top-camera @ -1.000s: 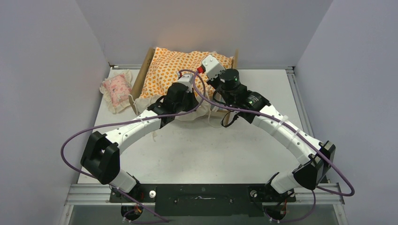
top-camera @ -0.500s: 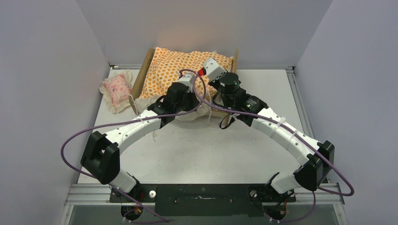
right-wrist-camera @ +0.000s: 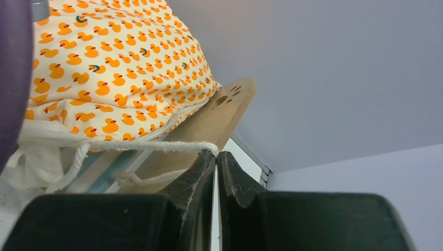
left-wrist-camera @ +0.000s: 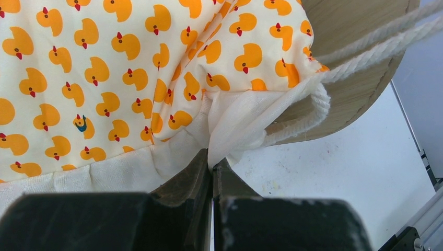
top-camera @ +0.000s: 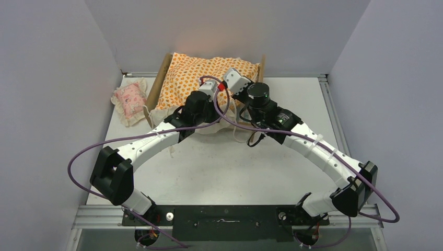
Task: Set up the pet bed
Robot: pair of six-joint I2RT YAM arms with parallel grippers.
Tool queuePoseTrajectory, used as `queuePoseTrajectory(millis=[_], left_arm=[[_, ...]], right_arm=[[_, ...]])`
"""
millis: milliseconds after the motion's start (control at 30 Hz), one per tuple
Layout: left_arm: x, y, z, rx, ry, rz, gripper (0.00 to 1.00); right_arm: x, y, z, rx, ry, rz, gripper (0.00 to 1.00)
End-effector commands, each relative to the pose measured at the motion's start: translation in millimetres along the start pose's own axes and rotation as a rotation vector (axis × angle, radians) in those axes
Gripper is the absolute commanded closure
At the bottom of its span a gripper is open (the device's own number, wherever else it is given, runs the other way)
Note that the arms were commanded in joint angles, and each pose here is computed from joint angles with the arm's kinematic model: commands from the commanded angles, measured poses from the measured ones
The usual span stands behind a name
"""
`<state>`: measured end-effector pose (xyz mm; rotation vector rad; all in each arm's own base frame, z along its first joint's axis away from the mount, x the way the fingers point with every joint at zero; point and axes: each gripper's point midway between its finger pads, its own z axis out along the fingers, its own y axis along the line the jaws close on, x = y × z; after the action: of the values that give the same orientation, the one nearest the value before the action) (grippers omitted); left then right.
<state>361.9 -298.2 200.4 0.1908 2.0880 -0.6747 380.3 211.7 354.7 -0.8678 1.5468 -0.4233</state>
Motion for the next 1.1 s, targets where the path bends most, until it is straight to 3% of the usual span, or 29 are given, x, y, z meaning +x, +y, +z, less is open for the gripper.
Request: queuePoseTrajectory(millis=[0,200,367,733,1067], left_arm=[[-18,-7,1,0.023,-0.039,-0.005,1.00],[-13,-6,0,0.026,-0.027,-0.001,1.00],[-13,-6,0,0.026,-0.024,0.003,1.00],[-20,-10,1,0.033,-0.034,0.004,1.00],[-14,-8,1,0.026,-0.018,0.006,1.00]], right_arm=[[-1,-1,-14,-0.021,-0.029,0.046,0.94],[18,31,-21,-0.106,0.014,0.097,0.94],[25,18,-29,-0.028,0.028,0.123,0.95],[-6,-33,-28,0.162,-0.003,-0.036,0.95],[-1,4,-31,0.071,-0.003,-0.130,0.94]])
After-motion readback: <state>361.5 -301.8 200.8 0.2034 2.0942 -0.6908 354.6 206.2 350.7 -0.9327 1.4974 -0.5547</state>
